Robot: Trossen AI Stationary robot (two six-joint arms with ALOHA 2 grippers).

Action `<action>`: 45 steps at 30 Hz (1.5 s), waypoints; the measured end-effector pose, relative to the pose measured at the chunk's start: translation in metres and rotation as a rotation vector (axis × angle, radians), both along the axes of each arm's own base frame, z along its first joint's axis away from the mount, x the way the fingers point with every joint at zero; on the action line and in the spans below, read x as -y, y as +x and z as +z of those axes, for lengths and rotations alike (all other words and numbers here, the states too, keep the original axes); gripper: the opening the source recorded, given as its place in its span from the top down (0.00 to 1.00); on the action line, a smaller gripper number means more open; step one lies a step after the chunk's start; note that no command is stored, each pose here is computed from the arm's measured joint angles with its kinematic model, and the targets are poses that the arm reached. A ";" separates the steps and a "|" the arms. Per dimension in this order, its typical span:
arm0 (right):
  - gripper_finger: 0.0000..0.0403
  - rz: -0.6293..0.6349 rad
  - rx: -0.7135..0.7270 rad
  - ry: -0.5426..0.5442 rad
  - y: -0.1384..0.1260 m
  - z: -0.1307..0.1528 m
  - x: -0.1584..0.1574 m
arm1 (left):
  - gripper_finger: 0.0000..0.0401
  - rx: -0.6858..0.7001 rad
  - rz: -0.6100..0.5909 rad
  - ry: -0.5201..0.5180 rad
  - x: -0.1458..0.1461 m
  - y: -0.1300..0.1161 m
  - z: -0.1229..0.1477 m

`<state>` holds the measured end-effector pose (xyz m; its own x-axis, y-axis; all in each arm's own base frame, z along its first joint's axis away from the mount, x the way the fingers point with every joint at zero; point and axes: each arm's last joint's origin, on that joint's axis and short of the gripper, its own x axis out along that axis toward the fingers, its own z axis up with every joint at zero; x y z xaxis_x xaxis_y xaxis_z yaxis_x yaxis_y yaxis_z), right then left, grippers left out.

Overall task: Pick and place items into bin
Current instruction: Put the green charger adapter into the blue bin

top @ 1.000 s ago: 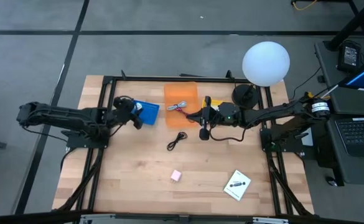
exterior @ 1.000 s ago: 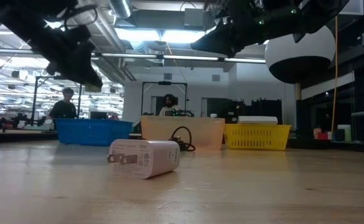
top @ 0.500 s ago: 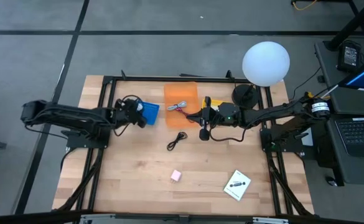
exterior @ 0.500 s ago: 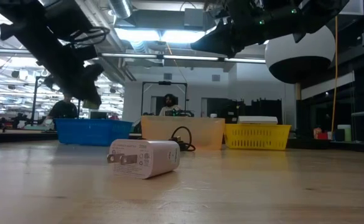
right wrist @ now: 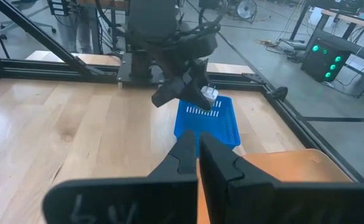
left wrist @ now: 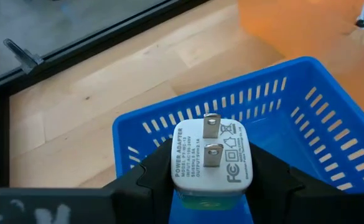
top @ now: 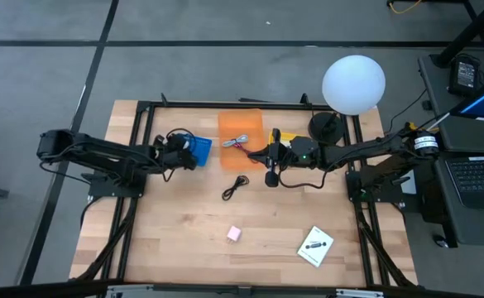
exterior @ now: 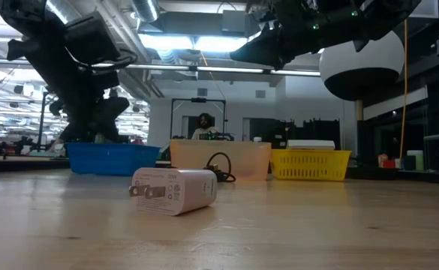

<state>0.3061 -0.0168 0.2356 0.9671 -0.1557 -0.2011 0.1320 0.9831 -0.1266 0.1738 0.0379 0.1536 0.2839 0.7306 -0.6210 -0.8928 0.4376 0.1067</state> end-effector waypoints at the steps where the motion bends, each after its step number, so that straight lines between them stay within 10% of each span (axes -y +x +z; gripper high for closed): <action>1: 1.00 0.000 0.000 0.000 0.000 0.000 0.000 | 0.63 -0.001 0.002 -0.001 0.000 0.001 -0.001; 45: 0.99 0.001 0.000 0.000 0.000 0.000 0.000 | 0.60 -0.044 0.030 0.010 -0.014 0.005 -0.008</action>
<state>0.3061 -0.0165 0.2356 0.9672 -0.1549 -0.2016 0.1311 0.9833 -0.1266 0.1790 0.0516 0.1455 0.2344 0.7447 -0.6249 -0.8999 0.4094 0.1503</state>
